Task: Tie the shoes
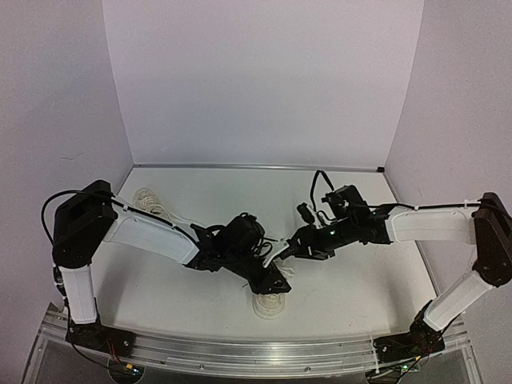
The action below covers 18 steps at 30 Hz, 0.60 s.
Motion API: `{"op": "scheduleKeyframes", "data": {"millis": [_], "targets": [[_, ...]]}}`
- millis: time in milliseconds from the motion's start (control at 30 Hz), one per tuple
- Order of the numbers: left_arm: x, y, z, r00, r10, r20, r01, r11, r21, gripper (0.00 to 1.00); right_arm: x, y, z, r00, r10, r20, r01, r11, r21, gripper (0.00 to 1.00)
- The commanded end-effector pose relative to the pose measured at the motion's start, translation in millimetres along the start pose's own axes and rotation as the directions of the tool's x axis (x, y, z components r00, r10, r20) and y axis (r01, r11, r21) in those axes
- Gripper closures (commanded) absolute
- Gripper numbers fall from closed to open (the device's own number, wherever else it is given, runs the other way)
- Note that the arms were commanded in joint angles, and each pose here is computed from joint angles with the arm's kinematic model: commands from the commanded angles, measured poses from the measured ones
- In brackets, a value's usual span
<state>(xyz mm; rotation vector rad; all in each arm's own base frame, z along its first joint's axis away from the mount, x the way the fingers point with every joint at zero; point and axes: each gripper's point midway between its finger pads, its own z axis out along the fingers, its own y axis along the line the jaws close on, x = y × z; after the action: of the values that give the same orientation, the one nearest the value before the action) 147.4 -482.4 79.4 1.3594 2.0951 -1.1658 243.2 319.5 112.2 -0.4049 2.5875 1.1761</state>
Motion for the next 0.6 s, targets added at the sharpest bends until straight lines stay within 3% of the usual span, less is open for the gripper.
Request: {"op": "scheduleKeyframes", "data": {"millis": [0,133,267,433,567], "targets": [[-25,-9,-16,0.997,0.057,0.044,-0.055,0.998,-0.039,0.66,9,8,-4,0.999,-0.036,-0.014,0.035,0.999,-0.036,0.47],[-31,-16,-49,0.993,0.1,0.065,-0.093,0.991,-0.101,0.52,16,9,-3,0.998,-0.043,-0.034,0.041,0.997,-0.057,0.48],[-30,-13,-83,0.989,0.128,0.074,-0.112,0.975,-0.193,0.43,27,15,0,0.996,-0.069,-0.064,0.063,0.994,-0.09,0.49],[-6,22,-112,0.997,0.053,0.059,-0.034,0.96,-0.279,0.46,43,14,10,0.989,-0.101,-0.11,0.092,0.992,-0.087,0.49],[14,35,-113,1.0,0.013,0.024,-0.006,0.962,-0.272,0.49,54,1,19,0.985,-0.099,-0.144,0.092,0.994,-0.058,0.49]]}}
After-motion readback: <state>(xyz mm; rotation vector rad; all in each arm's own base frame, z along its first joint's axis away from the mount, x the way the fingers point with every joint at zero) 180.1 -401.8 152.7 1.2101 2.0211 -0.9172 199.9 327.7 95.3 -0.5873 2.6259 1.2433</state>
